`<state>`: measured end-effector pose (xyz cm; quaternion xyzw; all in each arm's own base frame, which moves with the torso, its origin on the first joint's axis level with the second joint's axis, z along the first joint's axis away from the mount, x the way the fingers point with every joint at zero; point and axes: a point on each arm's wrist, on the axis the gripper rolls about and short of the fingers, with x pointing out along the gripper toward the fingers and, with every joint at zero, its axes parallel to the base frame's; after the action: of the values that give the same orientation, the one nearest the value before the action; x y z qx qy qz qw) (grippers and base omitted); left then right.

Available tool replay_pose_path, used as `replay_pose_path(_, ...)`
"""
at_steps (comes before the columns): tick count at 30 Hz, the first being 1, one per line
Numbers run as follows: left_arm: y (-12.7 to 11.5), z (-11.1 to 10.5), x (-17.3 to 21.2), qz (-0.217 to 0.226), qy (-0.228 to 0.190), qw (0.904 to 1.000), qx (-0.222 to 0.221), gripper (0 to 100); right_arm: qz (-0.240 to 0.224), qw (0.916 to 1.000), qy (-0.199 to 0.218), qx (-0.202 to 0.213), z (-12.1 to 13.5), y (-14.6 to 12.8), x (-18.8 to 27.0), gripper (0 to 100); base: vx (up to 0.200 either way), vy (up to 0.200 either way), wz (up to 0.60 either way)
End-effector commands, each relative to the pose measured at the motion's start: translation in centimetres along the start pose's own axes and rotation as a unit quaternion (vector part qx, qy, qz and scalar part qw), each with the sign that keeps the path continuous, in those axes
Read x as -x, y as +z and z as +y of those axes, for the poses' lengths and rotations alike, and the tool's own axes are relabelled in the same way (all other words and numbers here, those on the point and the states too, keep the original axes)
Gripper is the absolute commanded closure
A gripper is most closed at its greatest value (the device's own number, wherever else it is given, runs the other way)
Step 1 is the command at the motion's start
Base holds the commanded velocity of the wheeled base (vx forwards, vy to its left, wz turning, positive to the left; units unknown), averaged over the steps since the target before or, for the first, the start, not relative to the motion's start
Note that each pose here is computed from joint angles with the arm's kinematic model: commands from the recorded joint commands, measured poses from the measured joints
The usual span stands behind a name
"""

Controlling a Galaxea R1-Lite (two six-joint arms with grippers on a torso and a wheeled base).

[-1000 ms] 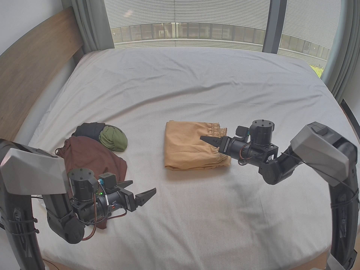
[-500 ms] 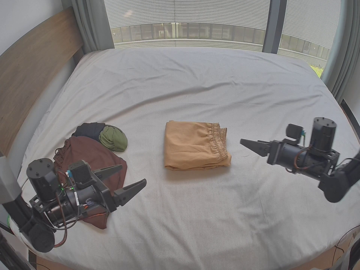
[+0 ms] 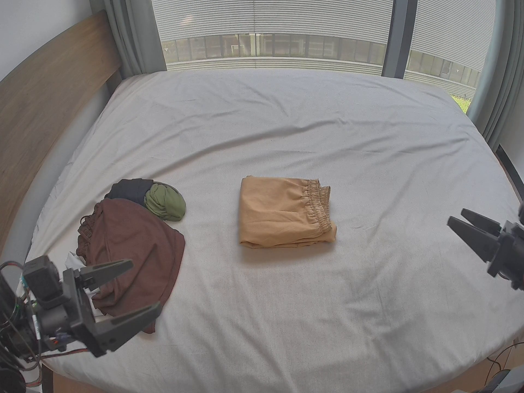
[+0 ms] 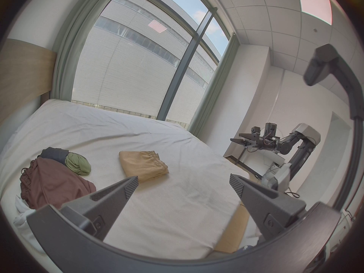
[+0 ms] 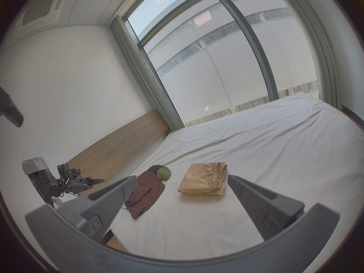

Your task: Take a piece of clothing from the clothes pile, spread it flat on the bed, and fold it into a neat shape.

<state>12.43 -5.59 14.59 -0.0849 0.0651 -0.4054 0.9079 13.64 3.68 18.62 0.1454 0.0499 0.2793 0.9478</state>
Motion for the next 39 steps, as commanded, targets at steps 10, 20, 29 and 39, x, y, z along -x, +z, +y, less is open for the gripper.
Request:
replay_pose_path(10, -4.1, -6.0, 11.9, -0.076, -0.050, 0.9952, -0.035, 0, -0.147, 0.9849, -0.049, 0.077, 4.3, -4.4, 13.8, 0, 0.000, 0.000, 0.00)
replay_pose_path(20, -4.6, -6.3, 12.5, -0.087, -0.044, 0.9945, -0.039, 0, -0.157, 0.9830, -0.048, 0.082, 5.1, -5.4, 15.4, 0, 0.000, 0.000, 0.00)
replay_pose_path(29, -4.2, -6.4, 12.5, -0.093, -0.024, 0.9944, -0.043, 0, -0.151, 0.9851, -0.033, 0.076, 5.4, -5.3, 16.0, 0, 0.000, 0.000, 0.00)
replay_pose_path(39, -5.0, -6.7, 13.0, -0.111, 0.004, 0.9926, -0.049, 0, -0.152, 0.9844, -0.036, 0.080, 5.3, -5.7, 16.0, 0, 0.000, 0.000, 0.00)
